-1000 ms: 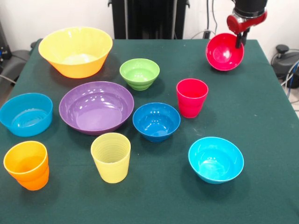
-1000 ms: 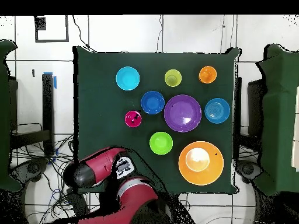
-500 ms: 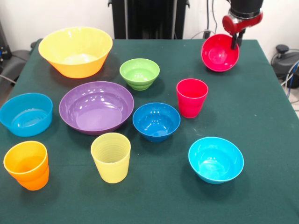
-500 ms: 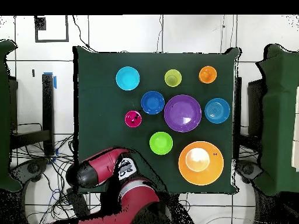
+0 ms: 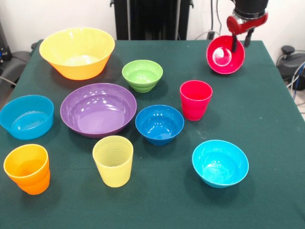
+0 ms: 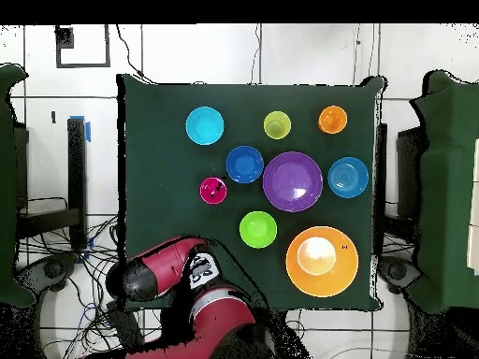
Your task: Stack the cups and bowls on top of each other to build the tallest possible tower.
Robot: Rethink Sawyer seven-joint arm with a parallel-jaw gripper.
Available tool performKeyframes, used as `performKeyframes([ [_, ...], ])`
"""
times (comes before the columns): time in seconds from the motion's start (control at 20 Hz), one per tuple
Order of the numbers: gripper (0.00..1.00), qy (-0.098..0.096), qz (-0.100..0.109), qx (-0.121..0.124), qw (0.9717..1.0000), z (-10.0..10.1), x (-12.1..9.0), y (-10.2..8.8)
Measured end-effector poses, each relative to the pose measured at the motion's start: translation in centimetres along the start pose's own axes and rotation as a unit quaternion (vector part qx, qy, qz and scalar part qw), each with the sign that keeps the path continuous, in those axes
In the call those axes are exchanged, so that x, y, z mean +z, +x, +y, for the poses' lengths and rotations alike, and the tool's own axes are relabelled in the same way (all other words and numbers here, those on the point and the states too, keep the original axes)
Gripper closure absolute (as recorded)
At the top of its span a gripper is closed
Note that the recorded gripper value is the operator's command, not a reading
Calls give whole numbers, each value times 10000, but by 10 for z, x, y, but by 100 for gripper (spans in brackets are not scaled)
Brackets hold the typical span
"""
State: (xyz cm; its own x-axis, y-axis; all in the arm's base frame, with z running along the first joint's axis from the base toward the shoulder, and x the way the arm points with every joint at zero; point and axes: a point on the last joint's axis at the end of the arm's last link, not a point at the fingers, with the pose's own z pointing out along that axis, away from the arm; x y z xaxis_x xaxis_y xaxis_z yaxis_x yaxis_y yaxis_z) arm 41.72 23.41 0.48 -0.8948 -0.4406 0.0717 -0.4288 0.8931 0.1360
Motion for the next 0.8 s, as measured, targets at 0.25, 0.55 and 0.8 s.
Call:
performKeyframes([
  [0.25, 0, 18, 4, 4, 10000, -1, 0, 1],
  [0.55, 0, 39, -14, 5, 10000, -2, -2, 0],
  [0.8, 0, 99, -127, 6, 9999, -5, -13, -6],
])
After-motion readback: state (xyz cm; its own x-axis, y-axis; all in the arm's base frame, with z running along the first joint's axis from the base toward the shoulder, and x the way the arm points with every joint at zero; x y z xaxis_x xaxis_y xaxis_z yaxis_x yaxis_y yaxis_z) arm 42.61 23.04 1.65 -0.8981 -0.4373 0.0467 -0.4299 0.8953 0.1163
